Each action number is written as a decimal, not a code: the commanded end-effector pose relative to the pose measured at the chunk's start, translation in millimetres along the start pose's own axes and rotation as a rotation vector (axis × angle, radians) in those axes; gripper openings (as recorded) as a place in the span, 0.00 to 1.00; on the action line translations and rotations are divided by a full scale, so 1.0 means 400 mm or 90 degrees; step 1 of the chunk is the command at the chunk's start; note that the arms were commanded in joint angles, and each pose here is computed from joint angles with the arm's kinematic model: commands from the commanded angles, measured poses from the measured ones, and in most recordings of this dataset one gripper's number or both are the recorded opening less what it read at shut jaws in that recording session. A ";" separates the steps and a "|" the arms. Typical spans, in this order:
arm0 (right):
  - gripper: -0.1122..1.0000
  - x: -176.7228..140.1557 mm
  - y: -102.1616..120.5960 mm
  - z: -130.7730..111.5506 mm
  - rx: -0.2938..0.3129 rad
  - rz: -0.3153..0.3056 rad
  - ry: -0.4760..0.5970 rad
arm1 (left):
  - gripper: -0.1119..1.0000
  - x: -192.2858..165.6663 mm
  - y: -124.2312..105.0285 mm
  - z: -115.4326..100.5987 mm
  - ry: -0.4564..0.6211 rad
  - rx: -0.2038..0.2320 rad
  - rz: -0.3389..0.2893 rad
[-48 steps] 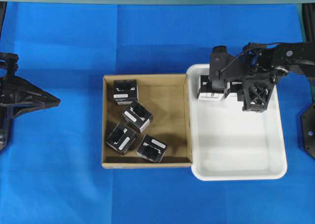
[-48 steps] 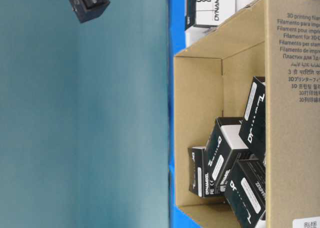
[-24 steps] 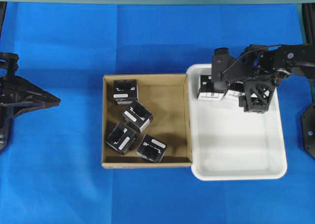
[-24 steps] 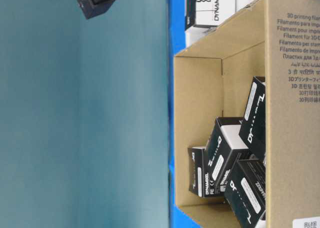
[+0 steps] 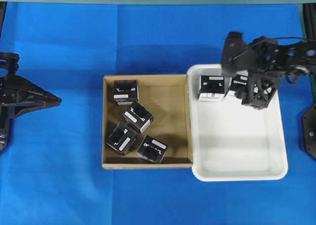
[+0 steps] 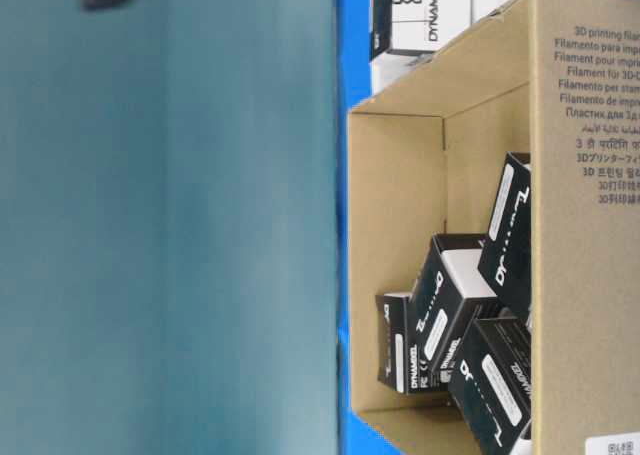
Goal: Pick a box that is randomly placed inside the cardboard box.
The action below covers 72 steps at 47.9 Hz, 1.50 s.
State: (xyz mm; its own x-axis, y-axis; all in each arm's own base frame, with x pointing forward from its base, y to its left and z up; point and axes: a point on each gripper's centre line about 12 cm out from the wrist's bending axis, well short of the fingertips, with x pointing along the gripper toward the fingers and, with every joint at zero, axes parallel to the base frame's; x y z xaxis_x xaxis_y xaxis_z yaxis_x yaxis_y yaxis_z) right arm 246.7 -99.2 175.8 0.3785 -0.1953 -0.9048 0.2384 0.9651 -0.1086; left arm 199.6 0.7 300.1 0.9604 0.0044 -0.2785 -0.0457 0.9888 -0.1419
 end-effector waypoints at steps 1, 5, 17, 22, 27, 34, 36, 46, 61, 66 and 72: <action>1.00 -0.064 -0.009 0.029 0.032 -0.010 -0.070 | 0.04 0.003 -0.001 0.017 -0.009 -0.001 0.001; 1.00 -0.115 -0.011 0.035 0.064 -0.013 -0.123 | 0.04 0.006 0.000 0.014 -0.004 0.000 0.002; 1.00 -0.238 0.011 0.003 0.084 -0.003 -0.277 | 0.04 0.015 0.000 0.010 0.002 -0.001 0.002; 1.00 -0.291 0.031 -0.009 0.076 0.013 -0.338 | 0.04 0.017 0.000 0.016 -0.011 -0.001 0.001; 1.00 -0.353 0.048 -0.015 0.066 0.032 -0.412 | 0.04 0.014 -0.002 0.028 -0.035 0.002 -0.003; 1.00 -0.412 0.070 -0.016 0.067 0.069 -0.498 | 0.04 0.015 -0.001 0.028 -0.036 0.003 -0.002; 1.00 -0.417 0.077 -0.016 0.069 0.082 -0.514 | 0.04 0.016 -0.001 0.027 -0.035 0.003 -0.002; 1.00 -0.421 0.122 0.004 0.073 0.150 -0.565 | 0.04 0.008 -0.004 0.046 -0.073 0.005 -0.007; 1.00 -0.399 0.153 0.031 0.067 0.185 -0.589 | 0.04 -0.005 -0.005 0.055 -0.090 0.005 -0.010; 1.00 -0.408 0.154 0.042 0.084 0.199 -0.619 | 0.04 -0.007 -0.007 0.056 -0.093 0.004 -0.012; 0.99 -0.410 0.155 0.042 0.091 0.206 -0.630 | 0.04 -0.008 -0.008 0.058 -0.095 0.002 -0.013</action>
State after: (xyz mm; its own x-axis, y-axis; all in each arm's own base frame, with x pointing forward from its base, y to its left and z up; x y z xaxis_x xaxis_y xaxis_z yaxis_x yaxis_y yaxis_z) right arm 213.3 -11.1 320.9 0.9861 -0.0540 -0.1572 0.0821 0.9805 0.1787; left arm 201.9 1.4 314.8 0.9875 0.0075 -0.1573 -0.0304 0.9892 -0.1433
